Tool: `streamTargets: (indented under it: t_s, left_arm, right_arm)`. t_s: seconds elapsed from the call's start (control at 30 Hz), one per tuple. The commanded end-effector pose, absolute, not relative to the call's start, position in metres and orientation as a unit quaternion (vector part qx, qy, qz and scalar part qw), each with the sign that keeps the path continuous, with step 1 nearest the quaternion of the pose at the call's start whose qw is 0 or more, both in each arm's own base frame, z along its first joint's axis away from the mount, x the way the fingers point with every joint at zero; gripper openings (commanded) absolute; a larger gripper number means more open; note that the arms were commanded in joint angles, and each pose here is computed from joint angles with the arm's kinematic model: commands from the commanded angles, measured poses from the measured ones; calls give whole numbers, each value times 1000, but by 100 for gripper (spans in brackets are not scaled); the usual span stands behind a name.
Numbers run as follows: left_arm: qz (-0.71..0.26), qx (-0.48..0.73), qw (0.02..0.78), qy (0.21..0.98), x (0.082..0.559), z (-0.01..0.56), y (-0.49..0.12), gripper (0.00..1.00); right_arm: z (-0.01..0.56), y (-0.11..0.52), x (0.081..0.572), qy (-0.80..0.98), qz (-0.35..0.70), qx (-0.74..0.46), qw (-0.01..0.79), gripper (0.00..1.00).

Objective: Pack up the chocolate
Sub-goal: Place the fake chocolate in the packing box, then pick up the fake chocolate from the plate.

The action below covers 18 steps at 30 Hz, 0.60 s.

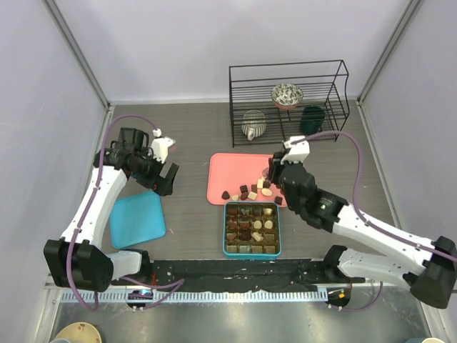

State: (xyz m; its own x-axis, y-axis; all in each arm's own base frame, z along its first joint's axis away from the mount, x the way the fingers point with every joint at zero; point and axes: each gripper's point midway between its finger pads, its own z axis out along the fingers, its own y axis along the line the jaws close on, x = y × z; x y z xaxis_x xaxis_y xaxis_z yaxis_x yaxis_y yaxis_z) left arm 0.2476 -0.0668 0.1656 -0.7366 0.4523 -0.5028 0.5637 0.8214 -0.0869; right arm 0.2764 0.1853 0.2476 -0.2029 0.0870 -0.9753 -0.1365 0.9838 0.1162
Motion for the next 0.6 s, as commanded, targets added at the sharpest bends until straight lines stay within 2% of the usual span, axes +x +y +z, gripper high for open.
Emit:
streamTargets:
  t_s: [0.0,0.2,0.57]
  left_arm:
    - [-117,275,259,918,254,182,-68,100]
    - [-114,277,260,918,256,183,-67,100]
    - [-110,279,259,918,256,182,-65,100]
  right_arm:
    - [275,208,316,735,144,-11,662,32]
    - [248,203,366,744,136,10,654,30]
    - [239,183,398,746,101,19,658,36]
